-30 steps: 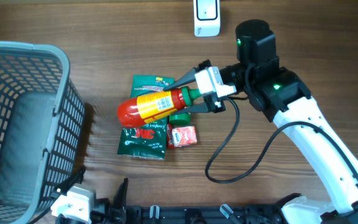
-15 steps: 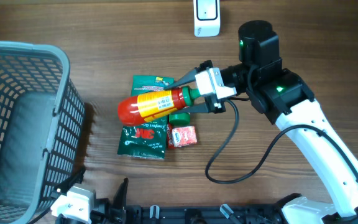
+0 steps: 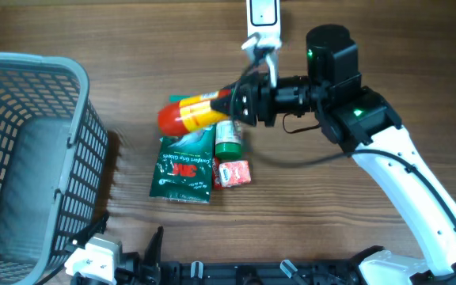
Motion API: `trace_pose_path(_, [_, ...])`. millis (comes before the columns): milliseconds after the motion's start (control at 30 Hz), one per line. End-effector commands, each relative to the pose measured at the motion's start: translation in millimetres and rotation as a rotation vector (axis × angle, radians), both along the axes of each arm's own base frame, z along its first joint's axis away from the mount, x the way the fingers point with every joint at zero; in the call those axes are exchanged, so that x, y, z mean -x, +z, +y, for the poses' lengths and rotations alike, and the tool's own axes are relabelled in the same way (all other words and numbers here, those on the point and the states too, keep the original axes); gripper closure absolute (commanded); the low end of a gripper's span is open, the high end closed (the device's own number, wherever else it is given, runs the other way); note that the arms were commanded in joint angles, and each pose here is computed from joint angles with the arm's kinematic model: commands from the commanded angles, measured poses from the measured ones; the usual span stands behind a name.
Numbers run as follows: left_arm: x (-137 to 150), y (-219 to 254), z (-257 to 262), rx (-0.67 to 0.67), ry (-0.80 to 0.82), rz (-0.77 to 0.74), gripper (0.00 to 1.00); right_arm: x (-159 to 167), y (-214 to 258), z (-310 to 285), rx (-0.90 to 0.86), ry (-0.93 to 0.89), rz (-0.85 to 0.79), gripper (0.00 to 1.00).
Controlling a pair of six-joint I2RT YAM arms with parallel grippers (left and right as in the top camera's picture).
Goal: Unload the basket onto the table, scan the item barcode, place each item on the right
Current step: 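Carry bottle to the white scanner and hold barcode over it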
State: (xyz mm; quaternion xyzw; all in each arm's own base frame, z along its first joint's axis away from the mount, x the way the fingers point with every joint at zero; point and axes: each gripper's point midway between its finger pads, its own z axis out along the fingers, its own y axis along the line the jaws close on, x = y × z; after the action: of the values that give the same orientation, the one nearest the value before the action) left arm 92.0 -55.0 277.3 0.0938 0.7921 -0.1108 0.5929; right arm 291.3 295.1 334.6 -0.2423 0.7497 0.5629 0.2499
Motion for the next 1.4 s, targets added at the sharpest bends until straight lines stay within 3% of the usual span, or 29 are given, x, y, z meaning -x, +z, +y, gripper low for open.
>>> trace_pose_path(0, [2, 0, -3, -0.009, -0.026, -0.012, 0.00, -33, -3, -17, -0.054, -0.239, 0.434, 0.73])
trace_pose_path(400, [2, 0, -3, -0.009, -0.026, -0.012, 0.00, -119, -68, -12, -0.206, -0.374, 0.983, 0.70])
trace_pose_path(567, [2, 0, -3, -0.009, -0.026, -0.012, 0.00, -158, -93, -14, -0.340, -0.323, 1.212, 0.76])
trace_pose_path(700, [2, 0, -3, -0.009, -0.026, -0.011, 0.00, -193, -109, -27, -0.451, -0.355, 1.203, 0.77])
trace_pose_path(933, [2, 0, -3, -0.009, -0.026, -0.011, 0.00, -247, -130, -84, -0.598, -0.629, 1.178, 0.70])
trace_pose_path(1133, [2, 0, -3, -0.009, -0.026, -0.012, 0.00, -269, -137, -103, -0.676, -0.769, 1.140, 0.66])
trace_pose_path(1367, [2, 0, -3, -0.009, -0.026, -0.011, 0.00, -308, -149, -94, -0.690, -0.749, 1.109, 0.69])
